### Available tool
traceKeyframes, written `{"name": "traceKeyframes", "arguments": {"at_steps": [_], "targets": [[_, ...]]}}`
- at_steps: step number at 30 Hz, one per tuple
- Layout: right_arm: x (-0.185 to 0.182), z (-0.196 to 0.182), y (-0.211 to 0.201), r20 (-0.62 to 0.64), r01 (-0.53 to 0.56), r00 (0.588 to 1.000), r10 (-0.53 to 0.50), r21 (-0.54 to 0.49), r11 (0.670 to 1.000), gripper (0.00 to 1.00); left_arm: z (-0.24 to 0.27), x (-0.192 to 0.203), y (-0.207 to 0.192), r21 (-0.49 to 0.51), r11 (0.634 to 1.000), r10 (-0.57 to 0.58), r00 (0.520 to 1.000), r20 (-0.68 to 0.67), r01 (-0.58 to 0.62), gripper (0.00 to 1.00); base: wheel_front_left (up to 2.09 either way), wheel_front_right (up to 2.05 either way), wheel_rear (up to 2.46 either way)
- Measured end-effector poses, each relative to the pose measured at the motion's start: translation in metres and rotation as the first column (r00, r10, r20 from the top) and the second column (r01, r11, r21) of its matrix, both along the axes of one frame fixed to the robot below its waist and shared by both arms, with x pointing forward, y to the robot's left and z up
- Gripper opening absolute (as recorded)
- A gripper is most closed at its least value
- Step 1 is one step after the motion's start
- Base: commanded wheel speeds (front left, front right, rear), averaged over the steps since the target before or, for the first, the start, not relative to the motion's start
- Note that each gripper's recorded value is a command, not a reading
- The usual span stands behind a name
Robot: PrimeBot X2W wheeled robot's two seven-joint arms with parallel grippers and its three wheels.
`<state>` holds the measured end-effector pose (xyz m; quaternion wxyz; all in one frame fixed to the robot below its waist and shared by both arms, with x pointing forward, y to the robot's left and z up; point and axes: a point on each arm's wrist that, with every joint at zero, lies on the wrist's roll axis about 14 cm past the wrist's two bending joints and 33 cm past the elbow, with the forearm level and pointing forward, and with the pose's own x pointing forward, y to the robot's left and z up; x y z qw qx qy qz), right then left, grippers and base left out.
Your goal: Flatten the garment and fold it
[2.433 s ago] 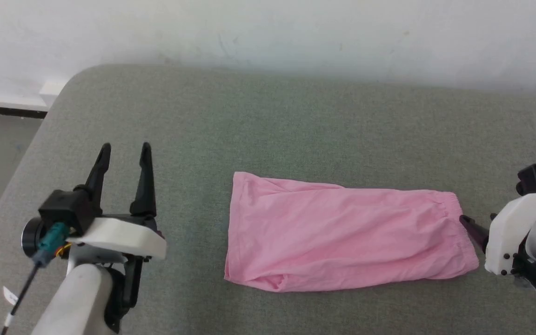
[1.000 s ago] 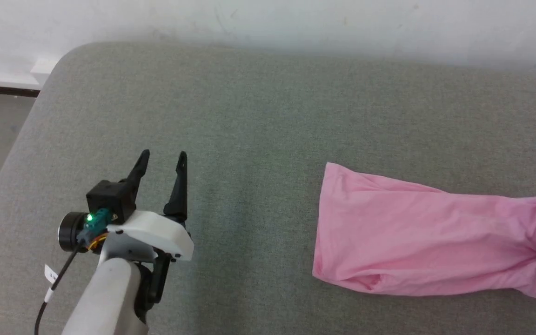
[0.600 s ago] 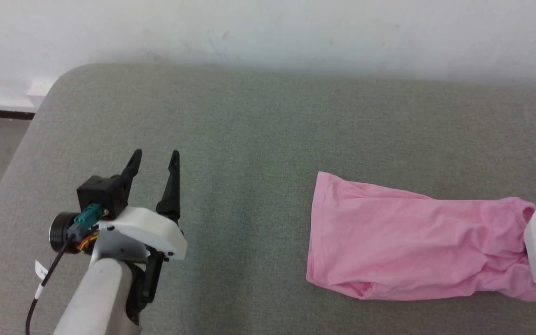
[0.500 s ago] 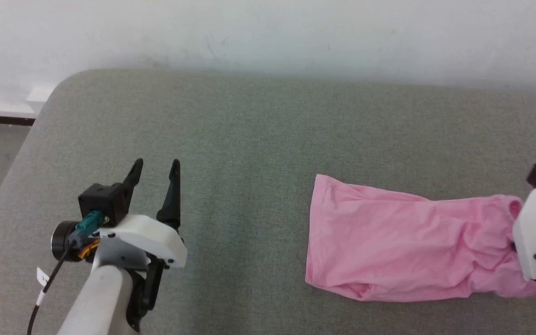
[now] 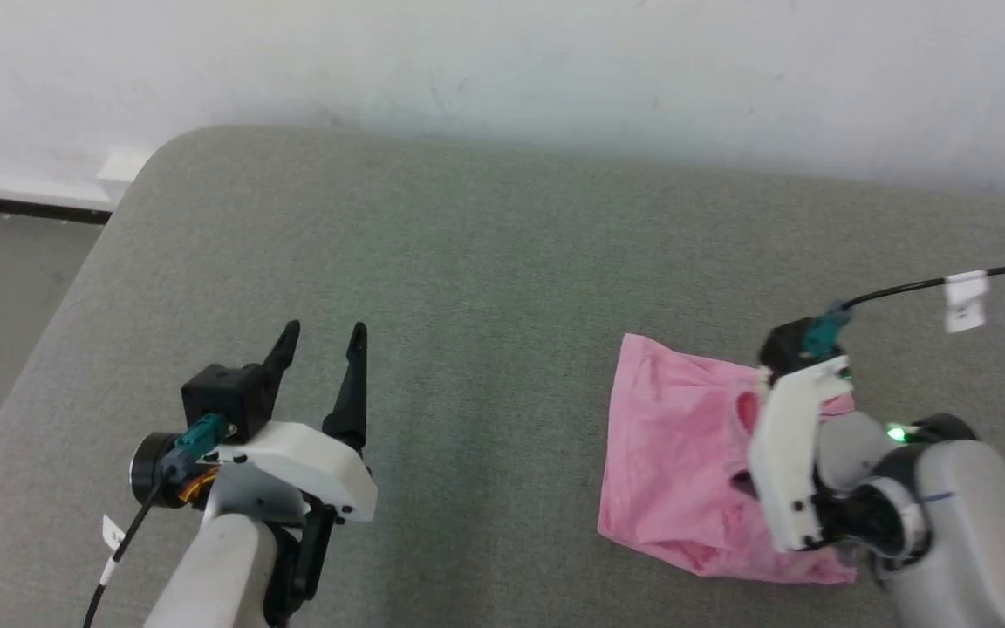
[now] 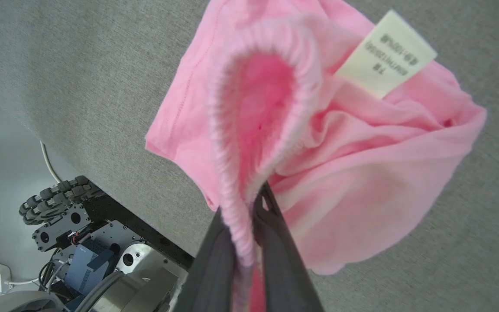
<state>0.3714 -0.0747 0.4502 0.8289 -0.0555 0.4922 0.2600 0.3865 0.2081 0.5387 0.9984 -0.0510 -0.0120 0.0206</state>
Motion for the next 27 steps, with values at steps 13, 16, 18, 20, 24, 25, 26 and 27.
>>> {"name": "traceKeyframes", "arguments": {"at_steps": [13,16,18,20,24,25,26,27], "targets": [[0.011,-0.054,0.048,-0.062,-0.044,0.997,0.042,-0.034,0.998,0.00,-0.023,-0.005,0.003,0.001,1.000,0.007,0.998,-0.063,-0.007,1.00,0.00,0.00,0.00],[0.017,-0.061,0.052,-0.044,-0.046,0.998,0.045,-0.031,0.998,1.00,-0.024,-0.002,0.006,0.004,1.000,0.016,0.998,-0.062,-0.016,1.00,0.00,0.00,0.00],[0.019,-0.061,0.058,-0.029,-0.059,0.998,0.059,-0.022,0.998,1.00,-0.028,-0.002,0.008,0.006,1.000,0.021,0.997,-0.074,-0.020,1.00,0.00,0.00,0.00],[0.022,-0.055,0.066,0.000,-0.073,0.997,0.073,-0.001,0.997,1.00,-0.030,-0.001,0.007,0.006,1.000,0.019,0.997,-0.079,-0.018,1.00,0.00,0.00,0.00],[0.031,-0.029,0.079,0.082,-0.098,0.992,0.094,0.051,0.994,1.00,-0.029,0.002,0.005,0.009,1.000,0.007,0.997,-0.074,-0.006,1.00,0.00,0.00,0.00],[0.034,-0.019,0.082,0.111,-0.103,0.989,0.095,0.067,0.992,1.00,-0.028,0.003,0.004,0.011,1.000,0.002,0.998,-0.070,-0.002,1.00,0.00,0.00,0.00],[0.037,-0.010,0.082,0.140,-0.103,0.986,0.091,0.085,0.991,1.00,-0.026,0.005,0.003,0.012,1.000,-0.002,0.998,-0.066,0.003,1.00,0.00,0.00,0.00],[0.040,0.001,0.082,0.172,-0.101,0.982,0.083,0.102,0.990,1.00,-0.024,0.006,0.002,0.015,1.000,-0.008,0.998,-0.060,0.009,1.00,0.00,0.00,0.00]]}}
